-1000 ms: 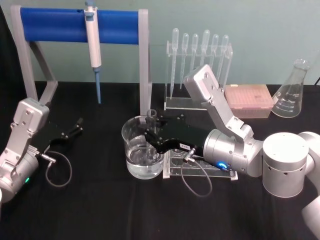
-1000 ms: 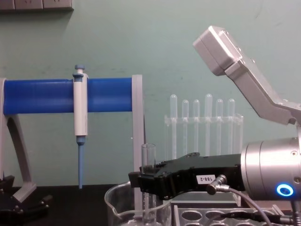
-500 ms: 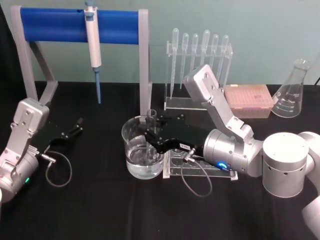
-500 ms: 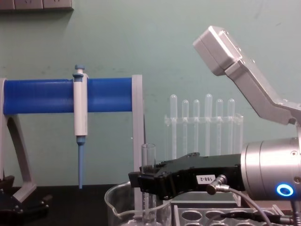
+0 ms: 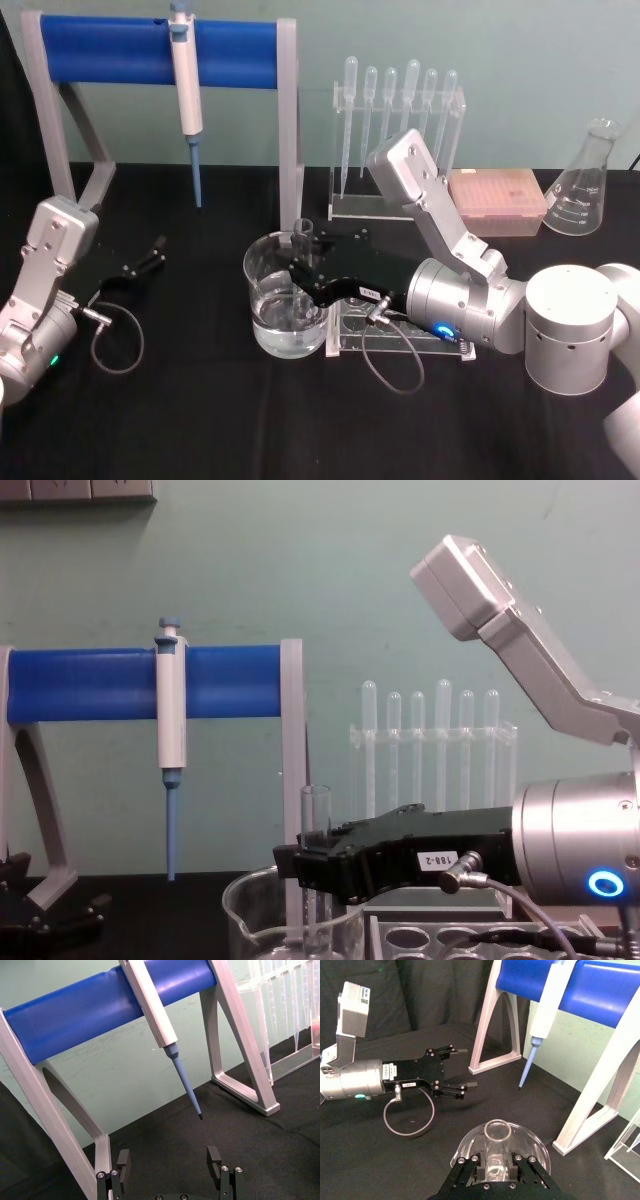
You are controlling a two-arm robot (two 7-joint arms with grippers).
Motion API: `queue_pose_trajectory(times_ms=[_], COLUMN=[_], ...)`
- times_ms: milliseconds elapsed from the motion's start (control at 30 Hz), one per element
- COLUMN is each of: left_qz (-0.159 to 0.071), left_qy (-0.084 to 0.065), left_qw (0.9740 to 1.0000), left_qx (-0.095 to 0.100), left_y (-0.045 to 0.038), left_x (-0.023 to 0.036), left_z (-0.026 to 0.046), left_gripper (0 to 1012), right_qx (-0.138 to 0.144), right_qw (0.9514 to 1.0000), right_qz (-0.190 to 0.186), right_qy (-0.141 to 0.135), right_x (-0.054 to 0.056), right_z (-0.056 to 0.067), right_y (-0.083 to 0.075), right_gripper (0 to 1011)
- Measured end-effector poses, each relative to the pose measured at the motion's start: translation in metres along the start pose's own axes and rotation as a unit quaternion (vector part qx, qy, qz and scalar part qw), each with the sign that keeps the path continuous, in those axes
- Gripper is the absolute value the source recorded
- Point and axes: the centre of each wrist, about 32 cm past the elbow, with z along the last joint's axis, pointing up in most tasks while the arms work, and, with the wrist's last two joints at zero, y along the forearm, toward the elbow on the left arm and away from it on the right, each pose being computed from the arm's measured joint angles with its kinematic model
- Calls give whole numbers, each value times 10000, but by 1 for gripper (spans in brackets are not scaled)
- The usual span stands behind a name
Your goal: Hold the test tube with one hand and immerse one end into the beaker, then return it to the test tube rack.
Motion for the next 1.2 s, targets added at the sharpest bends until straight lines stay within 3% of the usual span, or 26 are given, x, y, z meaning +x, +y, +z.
queue_pose_trajectory(times_ms=[1200], left_qz=[0], left_qy=[0], left_qw=[10000], left_qx=[0], left_y=[0], left_x=[0], left_z=[0], left_gripper=[1000], right_qx=[0], right_qw=[10000], right_qz=[0], right_qy=[0], right_x=[0], right_z=[0], right_y=[0], right_gripper=[225])
